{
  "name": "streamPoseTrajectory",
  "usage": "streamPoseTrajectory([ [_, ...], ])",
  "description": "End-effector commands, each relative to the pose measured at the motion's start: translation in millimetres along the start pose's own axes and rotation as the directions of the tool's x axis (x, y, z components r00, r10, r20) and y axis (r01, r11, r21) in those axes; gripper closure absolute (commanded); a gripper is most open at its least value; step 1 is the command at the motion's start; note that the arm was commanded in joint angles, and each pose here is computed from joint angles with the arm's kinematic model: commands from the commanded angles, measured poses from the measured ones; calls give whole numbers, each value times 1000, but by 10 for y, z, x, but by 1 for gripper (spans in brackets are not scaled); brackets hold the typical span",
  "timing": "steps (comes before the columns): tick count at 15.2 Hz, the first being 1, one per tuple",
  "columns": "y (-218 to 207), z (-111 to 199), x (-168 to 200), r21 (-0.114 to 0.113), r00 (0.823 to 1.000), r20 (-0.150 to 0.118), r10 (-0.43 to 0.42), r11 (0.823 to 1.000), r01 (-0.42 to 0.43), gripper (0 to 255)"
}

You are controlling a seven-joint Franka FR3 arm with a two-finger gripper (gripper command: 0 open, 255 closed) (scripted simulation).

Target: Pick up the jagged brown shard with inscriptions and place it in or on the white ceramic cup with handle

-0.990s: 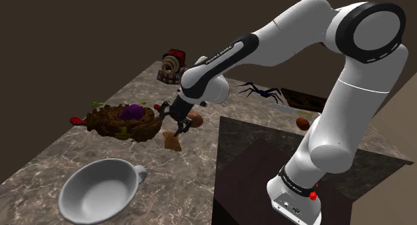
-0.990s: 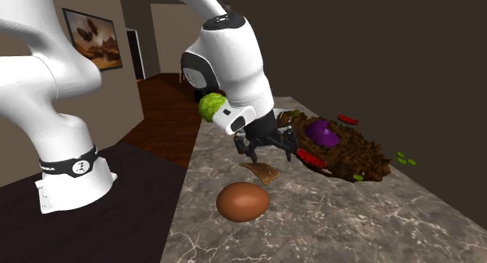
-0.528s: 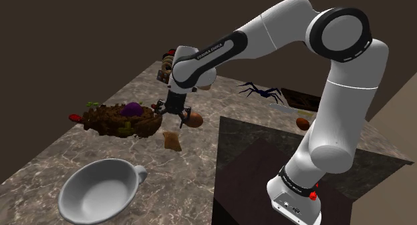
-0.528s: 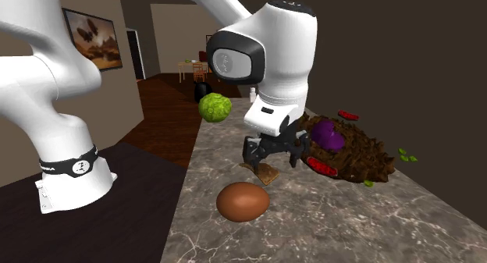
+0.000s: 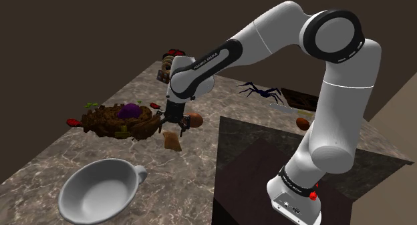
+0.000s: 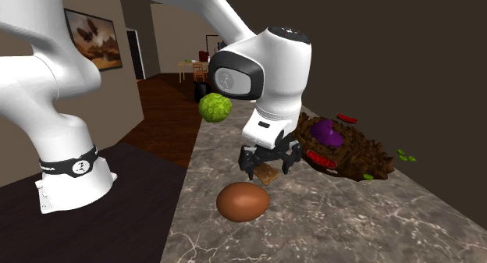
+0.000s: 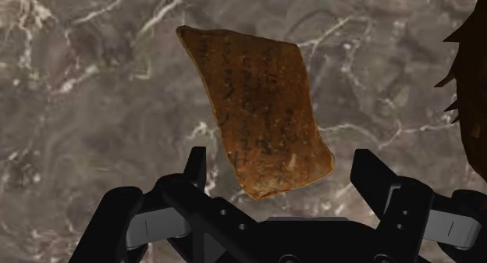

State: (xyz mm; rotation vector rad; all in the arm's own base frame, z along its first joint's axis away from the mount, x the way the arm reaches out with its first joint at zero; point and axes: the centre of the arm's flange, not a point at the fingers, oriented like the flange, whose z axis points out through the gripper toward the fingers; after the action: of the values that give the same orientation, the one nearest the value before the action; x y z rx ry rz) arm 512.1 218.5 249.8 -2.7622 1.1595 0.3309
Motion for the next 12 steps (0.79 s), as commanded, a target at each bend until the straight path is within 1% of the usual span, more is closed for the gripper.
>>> streamPoseTrajectory([
  [1,1,2,-2,0,1000,0,0,1000,0,0],
  [3,1,2,-2,0,1000,0,0,1000,0,0],
  [4,1,2,-2,0,1000,0,0,1000,0,255],
  [12,1,2,-2,0,1000,0,0,1000,0,255],
])
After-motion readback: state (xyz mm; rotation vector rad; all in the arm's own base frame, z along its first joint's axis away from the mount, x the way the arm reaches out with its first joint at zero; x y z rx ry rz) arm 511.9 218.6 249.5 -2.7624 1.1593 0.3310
